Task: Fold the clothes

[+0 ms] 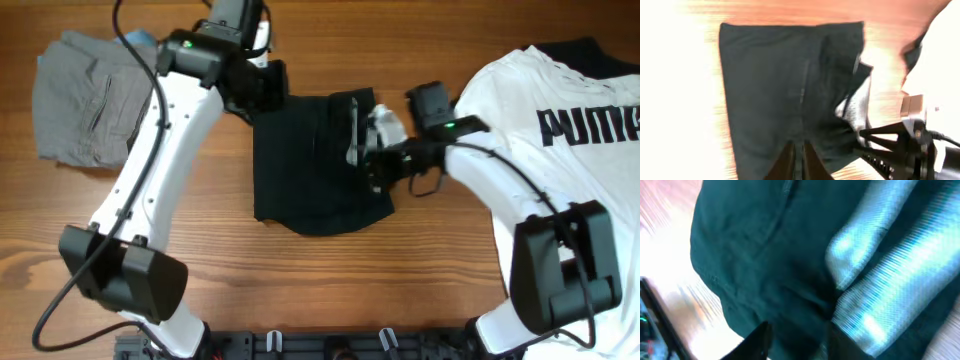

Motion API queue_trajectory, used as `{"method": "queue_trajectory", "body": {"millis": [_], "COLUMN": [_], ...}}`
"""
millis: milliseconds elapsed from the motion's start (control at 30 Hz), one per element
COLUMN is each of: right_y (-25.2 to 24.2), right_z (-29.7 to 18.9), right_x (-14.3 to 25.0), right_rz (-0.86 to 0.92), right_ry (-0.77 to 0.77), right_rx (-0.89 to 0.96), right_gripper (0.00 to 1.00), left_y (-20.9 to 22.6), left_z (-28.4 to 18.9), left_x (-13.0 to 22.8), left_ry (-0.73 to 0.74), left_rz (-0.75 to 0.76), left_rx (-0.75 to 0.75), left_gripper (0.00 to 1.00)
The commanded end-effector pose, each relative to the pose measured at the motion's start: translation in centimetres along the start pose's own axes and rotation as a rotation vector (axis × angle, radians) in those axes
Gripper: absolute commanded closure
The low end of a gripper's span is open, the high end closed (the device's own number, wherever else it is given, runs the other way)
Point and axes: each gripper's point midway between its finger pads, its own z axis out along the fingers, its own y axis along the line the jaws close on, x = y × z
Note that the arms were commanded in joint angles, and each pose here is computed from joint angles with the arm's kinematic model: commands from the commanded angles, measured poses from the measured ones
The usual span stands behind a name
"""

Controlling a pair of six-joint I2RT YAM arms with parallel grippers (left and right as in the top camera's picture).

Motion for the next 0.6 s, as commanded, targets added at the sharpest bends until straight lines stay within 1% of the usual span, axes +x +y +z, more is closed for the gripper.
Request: {"method": "queue_trajectory", "body": {"millis": [0, 67, 100, 133, 167, 233, 267, 300, 333, 367, 400, 433, 500, 533, 567], "right_y": [-3.6, -7.5, -9.1, -10.4, -12.0, -13.2, -13.0, -12.2, -10.2, -8.4, -7.3, -6.9, -6.1, -5.9, -5.8], "right_z": [3.1, 4.2, 4.4, 4.5, 4.2, 2.9, 2.5, 2.2, 2.2, 2.0, 1.4, 0.8, -0.6, -0.8, -0.8], "right_x": [0.2, 0.9, 1.7, 2.5, 3.6, 4.7, 4.5, 3.6, 2.1, 1.2, 0.6, 0.1, -1.4, -2.1, -2.9], "right_rz": [0.052, 0.184, 0.262, 0.332, 0.442, 0.611, 0.611, 0.563, 0.414, 0.304, 0.240, 0.232, 0.201, 0.186, 0.170], "right_ry": [0.037, 0.042, 0.052, 0.060, 0.068, 0.064, 0.057, 0.047, 0.038, 0.029, 0.015, -0.006, -0.068, -0.096, -0.125], "right_rx": [0.267, 0.437, 0.501, 0.542, 0.587, 0.594, 0.567, 0.500, 0.364, 0.275, 0.230, 0.227, 0.224, 0.217, 0.211], "right_gripper": [0.62, 0.89, 0.94, 0.96, 0.96, 0.96, 0.96, 0.94, 0.85, 0.71, 0.65, 0.62, 0.60, 0.66, 0.75], "left_y": [1.3, 2.7, 3.3, 3.7, 3.8, 3.8, 3.8, 3.7, 3.6, 3.6, 3.9, 4.2, 4.8, 4.9, 4.9], "left_z": [3.5, 5.8, 6.7, 7.5, 8.7, 11.1, 11.9, 12.9, 13.7, 14.6, 15.1, 15.7, 16.4, 16.4, 16.4], "left_x": [2.6, 5.2, 6.3, 7.1, 8.4, 11.1, 12.1, 12.9, 13.8, 14.8, 15.4, 16.1, 17.2, 17.6, 17.6], "left_ry": [0.146, 0.246, 0.278, 0.299, 0.328, 0.381, 0.393, 0.400, 0.404, 0.406, 0.407, 0.405, 0.412, 0.423, 0.425], "left_rz": [0.105, 0.081, 0.065, 0.054, 0.038, 0.001, -0.005, -0.010, -0.013, -0.013, -0.013, -0.011, -0.014, -0.018, -0.018], "left_rx": [0.006, -0.023, -0.033, -0.034, -0.014, 0.056, 0.079, 0.108, 0.142, 0.163, 0.162, 0.163, 0.161, 0.158, 0.157], "left_gripper": [0.96, 0.96, 0.96, 0.96, 0.96, 0.93, 0.93, 0.92, 0.91, 0.89, 0.84, 0.79, 0.69, 0.67, 0.62]}}
